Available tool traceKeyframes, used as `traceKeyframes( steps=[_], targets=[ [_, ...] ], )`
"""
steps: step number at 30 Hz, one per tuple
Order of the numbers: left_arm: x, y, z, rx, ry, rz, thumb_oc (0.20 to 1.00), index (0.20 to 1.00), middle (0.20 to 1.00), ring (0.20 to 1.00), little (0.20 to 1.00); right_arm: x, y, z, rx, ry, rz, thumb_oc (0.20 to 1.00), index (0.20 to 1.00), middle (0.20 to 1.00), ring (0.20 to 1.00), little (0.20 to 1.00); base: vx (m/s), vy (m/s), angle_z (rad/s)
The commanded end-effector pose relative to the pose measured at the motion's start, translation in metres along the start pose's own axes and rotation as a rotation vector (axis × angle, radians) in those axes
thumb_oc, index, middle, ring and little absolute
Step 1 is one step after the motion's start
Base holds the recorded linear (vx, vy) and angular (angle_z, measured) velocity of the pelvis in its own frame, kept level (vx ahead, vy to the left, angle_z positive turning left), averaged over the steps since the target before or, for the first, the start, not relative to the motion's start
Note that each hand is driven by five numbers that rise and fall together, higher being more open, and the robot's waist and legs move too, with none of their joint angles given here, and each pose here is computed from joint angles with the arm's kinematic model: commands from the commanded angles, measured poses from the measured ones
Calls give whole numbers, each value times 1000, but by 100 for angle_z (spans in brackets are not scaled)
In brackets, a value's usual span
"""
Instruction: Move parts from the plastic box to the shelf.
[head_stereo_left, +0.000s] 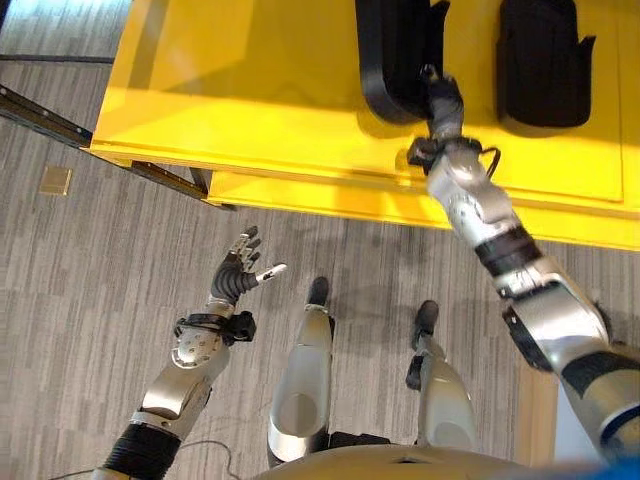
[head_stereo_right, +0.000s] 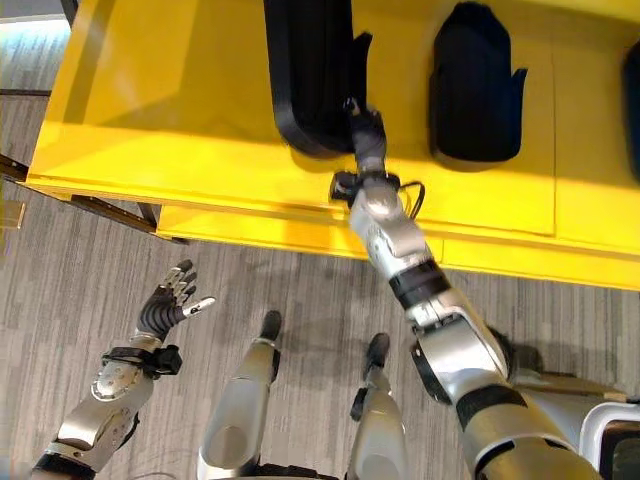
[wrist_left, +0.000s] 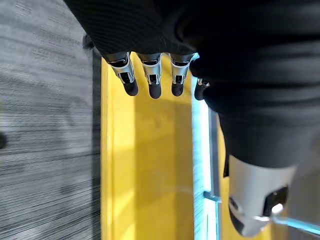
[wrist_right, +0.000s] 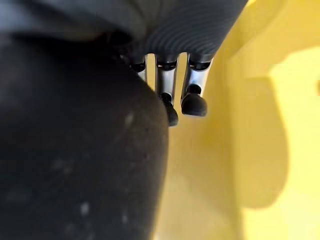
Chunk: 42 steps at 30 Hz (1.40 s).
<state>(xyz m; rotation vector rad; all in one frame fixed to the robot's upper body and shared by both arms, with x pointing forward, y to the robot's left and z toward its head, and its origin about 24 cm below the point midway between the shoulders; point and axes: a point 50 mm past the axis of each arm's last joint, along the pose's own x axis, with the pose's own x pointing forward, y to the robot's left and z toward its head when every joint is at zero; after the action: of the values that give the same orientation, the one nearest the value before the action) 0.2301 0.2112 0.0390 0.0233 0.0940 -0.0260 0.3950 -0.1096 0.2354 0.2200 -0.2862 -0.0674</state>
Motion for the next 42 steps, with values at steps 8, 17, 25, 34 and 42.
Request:
traceKeyframes(
  steps=[8,17,25,34,42],
  targets=[
    [0,-7,19,-21,-117,-38,1000,1000,1000,1000,1000,23,3,55,-61,-207,-116,200,200,200,200,200,0,0,0],
    [5,-14,24,-20,-140,-73,1000,1000,1000,1000,1000,32,9,52,-87,-156,-133,200,200,200,200,200,5,1,4],
    [8,-12,27,-27,-158,-47,1000,1000,1000,1000,1000,33,6,39,-132,-110,-140,200,200,200,200,200,3,-1,2],
    [8,-12,26,-25,-155,-41,1000,1000,1000,1000,1000,32,9,25,-122,-55,-133,200,200,200,200,200,0,0,0],
    [8,-11,27,-25,-157,-36,1000,1000,1000,1000,1000,32,8,23,-71,-32,-147,1000,1000,1000,1000,1000,0,0,0]
  ],
)
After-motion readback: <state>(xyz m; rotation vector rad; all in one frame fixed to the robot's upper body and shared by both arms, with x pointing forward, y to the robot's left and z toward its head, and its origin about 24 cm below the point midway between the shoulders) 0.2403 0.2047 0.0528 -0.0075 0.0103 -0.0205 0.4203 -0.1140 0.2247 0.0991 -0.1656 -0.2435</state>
